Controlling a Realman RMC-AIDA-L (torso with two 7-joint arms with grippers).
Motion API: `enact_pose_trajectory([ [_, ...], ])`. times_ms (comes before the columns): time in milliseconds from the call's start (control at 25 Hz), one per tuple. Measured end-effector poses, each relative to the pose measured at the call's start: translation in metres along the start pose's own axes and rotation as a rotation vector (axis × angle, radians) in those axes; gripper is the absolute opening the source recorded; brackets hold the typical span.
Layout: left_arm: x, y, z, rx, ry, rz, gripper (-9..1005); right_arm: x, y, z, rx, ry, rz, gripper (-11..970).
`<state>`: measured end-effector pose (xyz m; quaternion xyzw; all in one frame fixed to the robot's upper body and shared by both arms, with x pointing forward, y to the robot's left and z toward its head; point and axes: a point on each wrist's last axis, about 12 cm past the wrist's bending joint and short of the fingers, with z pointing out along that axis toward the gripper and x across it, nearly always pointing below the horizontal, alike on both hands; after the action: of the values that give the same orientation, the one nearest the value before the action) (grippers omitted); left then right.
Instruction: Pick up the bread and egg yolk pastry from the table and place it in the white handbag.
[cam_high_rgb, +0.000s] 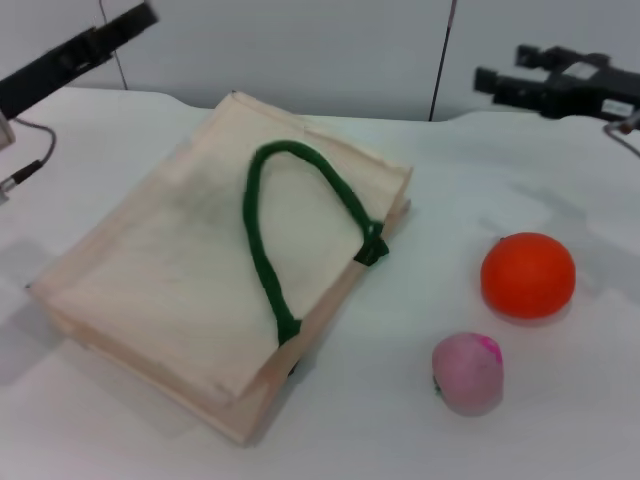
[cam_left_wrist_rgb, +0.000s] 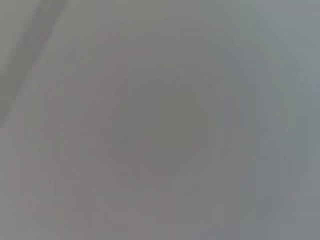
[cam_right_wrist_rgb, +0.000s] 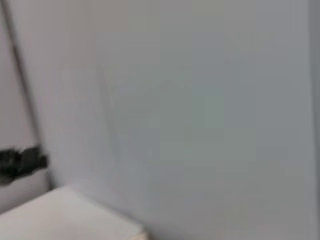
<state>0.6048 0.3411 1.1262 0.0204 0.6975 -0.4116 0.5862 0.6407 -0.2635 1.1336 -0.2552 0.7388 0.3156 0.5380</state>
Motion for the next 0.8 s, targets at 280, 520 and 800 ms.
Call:
enact_pose_trajectory([
  [280,0.038,0.013,-0.024,-0.283,-0.314,0.181,532,0.029,-0.013,-0.026,0.23,-0.251,-0.025,894],
  [520,0.058,0.018,-0.033,-0.503,-0.443,0.263,815,0.065,-0.01,-0.047,0.614,-0.459,-0.128,894],
  [800,0.067,0.019,-0.037,-0.606,-0.472,0.274,857,0.081,-0.008,-0.06,0.783,-0.491,-0.095,893],
])
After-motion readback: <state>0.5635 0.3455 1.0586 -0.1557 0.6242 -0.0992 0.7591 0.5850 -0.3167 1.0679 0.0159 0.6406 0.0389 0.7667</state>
